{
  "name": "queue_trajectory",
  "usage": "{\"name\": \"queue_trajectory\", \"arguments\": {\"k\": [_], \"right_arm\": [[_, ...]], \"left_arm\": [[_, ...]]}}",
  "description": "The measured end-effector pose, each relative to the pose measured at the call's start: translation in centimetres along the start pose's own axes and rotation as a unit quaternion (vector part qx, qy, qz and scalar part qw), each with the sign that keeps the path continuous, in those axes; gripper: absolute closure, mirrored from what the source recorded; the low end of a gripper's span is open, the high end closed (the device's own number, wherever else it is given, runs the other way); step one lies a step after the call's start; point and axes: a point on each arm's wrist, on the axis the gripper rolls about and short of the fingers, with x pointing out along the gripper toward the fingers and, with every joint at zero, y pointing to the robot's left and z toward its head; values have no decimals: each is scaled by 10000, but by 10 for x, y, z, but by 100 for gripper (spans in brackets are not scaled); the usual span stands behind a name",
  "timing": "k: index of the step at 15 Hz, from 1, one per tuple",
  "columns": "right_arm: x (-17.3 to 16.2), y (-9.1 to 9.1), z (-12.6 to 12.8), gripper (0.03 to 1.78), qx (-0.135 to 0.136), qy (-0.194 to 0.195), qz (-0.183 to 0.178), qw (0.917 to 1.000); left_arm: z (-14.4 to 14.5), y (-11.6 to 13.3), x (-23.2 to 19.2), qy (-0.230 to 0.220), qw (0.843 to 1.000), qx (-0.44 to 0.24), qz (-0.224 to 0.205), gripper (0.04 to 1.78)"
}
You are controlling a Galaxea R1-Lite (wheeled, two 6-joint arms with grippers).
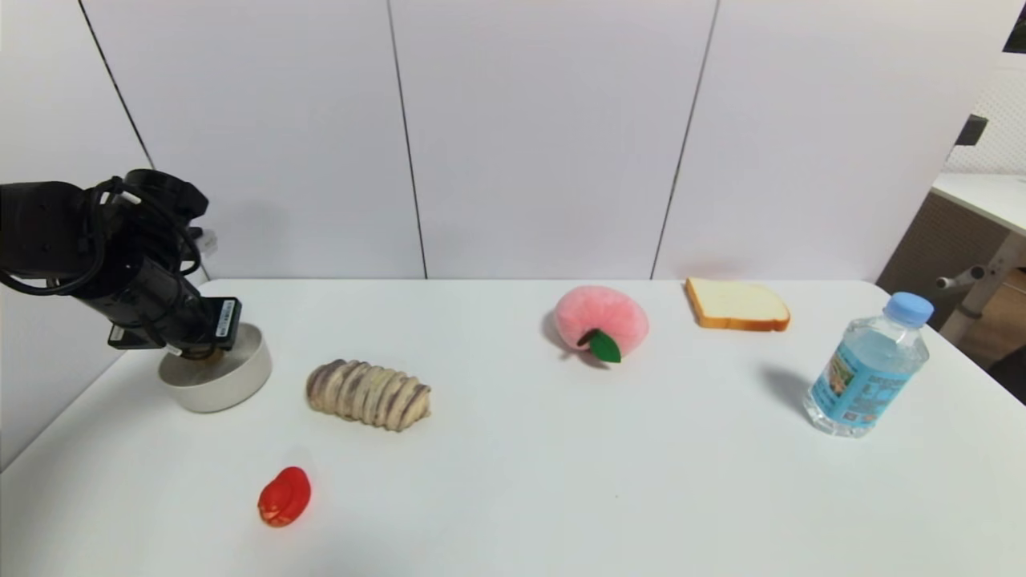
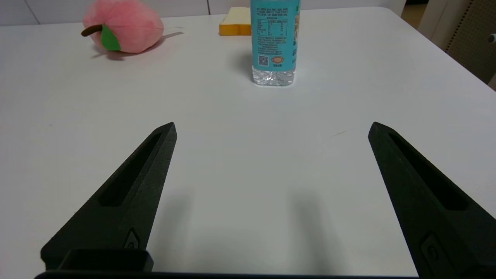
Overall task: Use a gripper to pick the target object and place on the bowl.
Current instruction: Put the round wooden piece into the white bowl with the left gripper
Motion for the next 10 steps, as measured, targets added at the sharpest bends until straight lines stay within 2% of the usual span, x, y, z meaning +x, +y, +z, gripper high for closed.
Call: {"name": "queue_trajectory", "arguments": {"k": [4,7,10], "right_arm": [[0,0,0,10,-2,2,-2,10000],[0,0,0,10,0,2,2,10000],[0,0,0,10,0,0,2,10000]], "left_arm": [[3,-1,1,-130,9999,23,-7,69],[15,1,-11,-749,9972,22,-45,50],[22,8,-54,-1537,9881,23,-79,38]]}}
